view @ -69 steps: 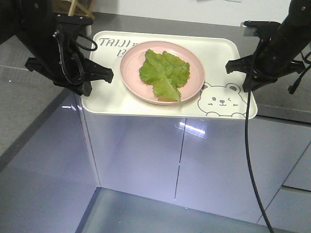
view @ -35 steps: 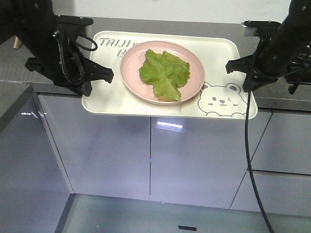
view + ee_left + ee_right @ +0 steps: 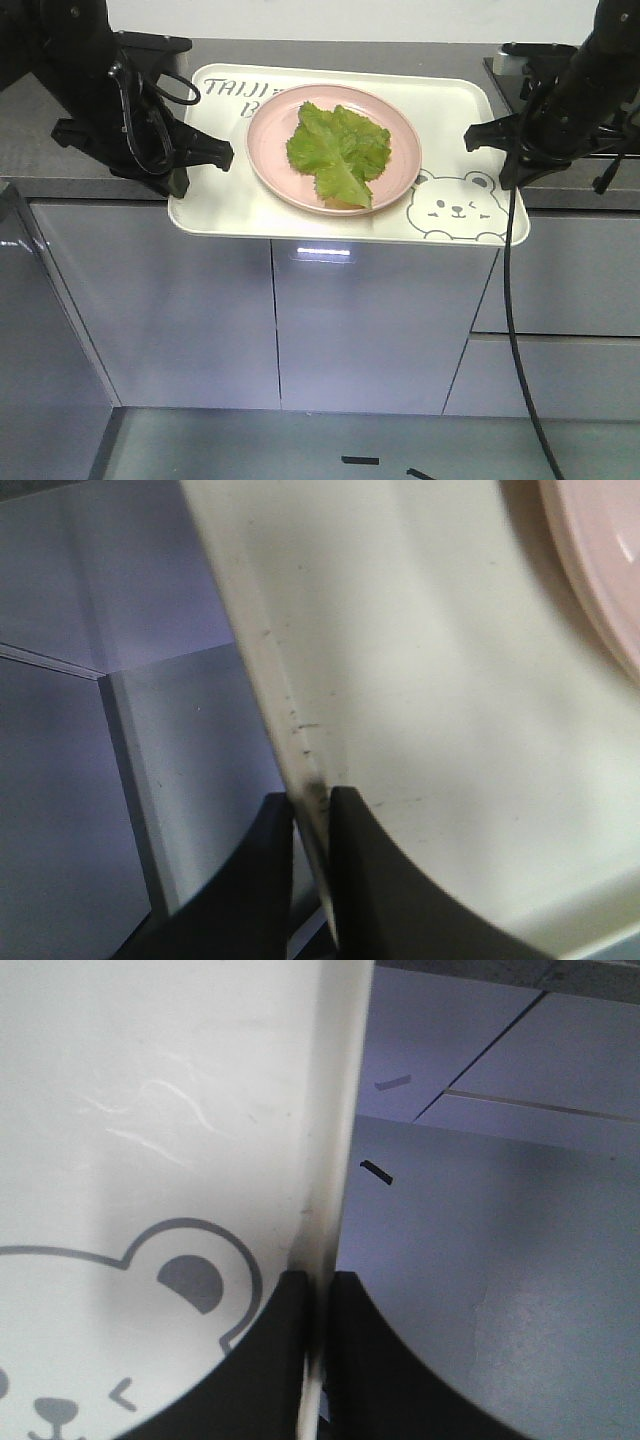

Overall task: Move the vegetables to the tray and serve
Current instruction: 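Drive the base away from the counter holding the tray with both grippers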

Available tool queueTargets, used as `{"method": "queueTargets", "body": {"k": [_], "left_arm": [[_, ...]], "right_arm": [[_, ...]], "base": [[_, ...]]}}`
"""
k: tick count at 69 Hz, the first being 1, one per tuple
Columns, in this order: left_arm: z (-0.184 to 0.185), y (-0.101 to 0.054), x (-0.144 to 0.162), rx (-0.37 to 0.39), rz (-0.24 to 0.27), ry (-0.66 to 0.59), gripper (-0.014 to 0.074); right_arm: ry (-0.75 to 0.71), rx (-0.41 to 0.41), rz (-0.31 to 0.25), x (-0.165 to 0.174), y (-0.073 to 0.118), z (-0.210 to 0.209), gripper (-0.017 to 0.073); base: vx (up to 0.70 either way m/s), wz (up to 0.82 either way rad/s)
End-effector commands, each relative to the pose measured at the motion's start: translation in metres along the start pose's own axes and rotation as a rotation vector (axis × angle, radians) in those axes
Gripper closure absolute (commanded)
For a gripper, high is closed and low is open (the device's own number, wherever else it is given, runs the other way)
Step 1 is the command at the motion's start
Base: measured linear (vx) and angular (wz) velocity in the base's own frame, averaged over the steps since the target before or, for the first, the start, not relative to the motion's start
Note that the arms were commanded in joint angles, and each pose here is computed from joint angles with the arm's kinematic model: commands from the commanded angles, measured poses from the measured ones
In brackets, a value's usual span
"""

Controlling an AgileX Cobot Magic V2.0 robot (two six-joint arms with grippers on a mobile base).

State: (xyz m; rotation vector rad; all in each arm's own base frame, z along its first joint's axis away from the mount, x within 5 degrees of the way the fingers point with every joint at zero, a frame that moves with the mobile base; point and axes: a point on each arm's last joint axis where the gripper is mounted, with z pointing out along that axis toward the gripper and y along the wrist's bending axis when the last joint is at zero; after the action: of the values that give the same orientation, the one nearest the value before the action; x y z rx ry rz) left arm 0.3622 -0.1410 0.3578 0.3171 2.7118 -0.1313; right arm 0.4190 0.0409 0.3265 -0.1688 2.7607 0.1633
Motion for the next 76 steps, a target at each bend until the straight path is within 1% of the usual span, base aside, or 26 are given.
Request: {"method": "queueTargets", "body": {"k": [1,51,76], "left_arm": [[-0.0356,-0.0073,-0.0026,0.051,0.027,-0.124,0.0599],[-0.0356,-0.0073,-0.0026,0.051,0.026,-0.124,0.0599],[-0.0356,-0.0073,-0.0026,0.051,0.026,-0.124,0.0599]], "right_arm": [[-0.076,-0.013,-0.039,0.0009,0.0072,-0.0363,0.0565],[-0.076,-0.013,-0.039,0.0009,0.0072,-0.0363,0.0565],[-0.076,-0.013,-0.039,0.0009,0.0072,-0.0363,0.0565]], "base": [[-0.03,-0.13],[-0.02,-0.13],[0.01,-0.03]]}}
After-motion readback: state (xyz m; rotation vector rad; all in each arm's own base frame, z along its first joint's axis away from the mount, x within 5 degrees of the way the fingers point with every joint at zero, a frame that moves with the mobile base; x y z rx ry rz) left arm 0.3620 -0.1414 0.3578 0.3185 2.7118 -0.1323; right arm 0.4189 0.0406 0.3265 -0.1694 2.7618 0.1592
